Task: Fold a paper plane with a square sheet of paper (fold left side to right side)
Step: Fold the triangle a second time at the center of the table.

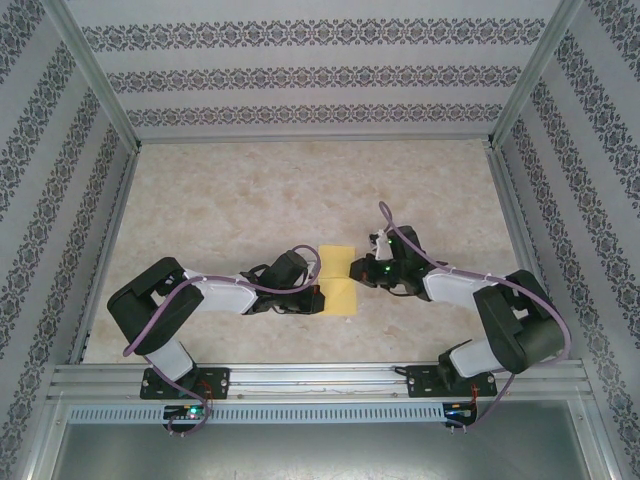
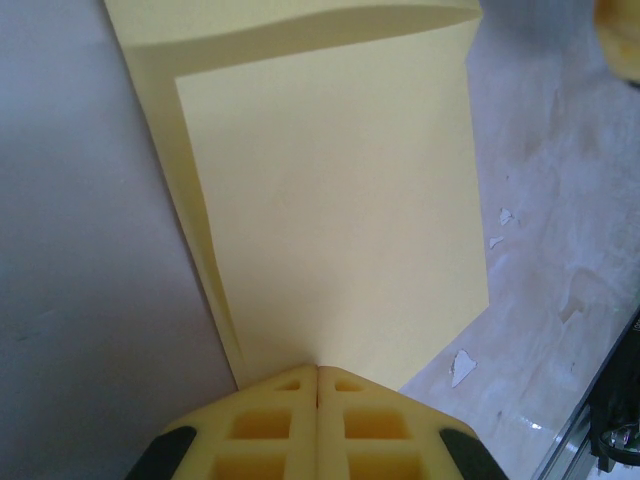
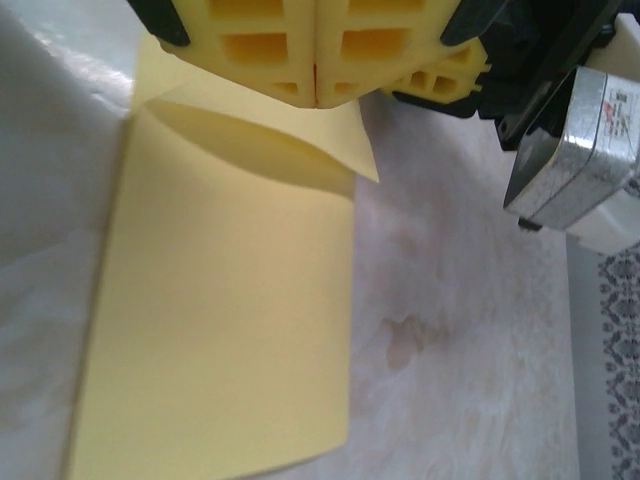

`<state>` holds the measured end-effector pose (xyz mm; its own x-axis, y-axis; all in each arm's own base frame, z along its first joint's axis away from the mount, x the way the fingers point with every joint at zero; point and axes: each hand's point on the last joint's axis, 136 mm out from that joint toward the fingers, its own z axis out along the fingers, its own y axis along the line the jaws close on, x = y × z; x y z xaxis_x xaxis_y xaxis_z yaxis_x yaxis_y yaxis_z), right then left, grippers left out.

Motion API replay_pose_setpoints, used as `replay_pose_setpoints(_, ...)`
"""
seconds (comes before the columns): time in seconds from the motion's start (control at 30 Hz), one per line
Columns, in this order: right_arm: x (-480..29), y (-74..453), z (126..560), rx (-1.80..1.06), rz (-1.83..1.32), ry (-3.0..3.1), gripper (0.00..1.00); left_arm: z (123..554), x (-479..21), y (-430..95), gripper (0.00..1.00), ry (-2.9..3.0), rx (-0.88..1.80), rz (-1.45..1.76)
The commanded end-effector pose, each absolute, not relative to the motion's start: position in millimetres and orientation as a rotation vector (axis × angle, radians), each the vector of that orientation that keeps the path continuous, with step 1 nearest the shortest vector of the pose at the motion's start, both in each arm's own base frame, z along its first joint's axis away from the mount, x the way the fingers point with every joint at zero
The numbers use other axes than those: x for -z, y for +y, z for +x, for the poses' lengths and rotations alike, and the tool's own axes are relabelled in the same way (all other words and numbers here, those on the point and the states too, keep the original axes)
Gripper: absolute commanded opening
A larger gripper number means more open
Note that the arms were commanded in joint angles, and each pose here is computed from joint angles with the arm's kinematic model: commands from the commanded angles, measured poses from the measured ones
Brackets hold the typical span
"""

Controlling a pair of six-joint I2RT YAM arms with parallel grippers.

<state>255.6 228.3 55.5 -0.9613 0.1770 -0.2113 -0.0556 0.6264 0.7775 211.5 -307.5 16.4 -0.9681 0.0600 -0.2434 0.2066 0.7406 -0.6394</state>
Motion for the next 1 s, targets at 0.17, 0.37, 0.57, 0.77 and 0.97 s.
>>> replay_pose_setpoints(0.17, -48.1, 255.1, 258.3, -1.249, 0.061, 2.605, 0.0, 187.6, 27.4, -275.1, 0.0, 2.93, 0.809, 0.166)
replay_pose_setpoints(0.37, -32.8, 253.2, 258.8, -1.193, 0.073, 2.646, 0.0, 186.6, 28.9, -274.3, 0.0, 2.936, 0.806, 0.165)
replay_pose_setpoints(0.57, -15.0, 241.7, 254.3, -1.128, 0.106, 2.704, 0.0, 188.0, 25.9, -275.9, 0.0, 2.927, 0.816, 0.164)
replay_pose_setpoints(0.77, 2.5, 227.6, 247.5, -1.08, 0.157, 2.757, 0.0, 193.8, 11.0, -284.0, 0.0, 2.887, 0.864, 0.167)
replay_pose_setpoints(0.97, 11.4, 221.8, 241.7, -1.07, 0.179, 2.785, 0.0, 203.9, -20.9, -296.1, 0.0, 2.812, 0.926, 0.2)
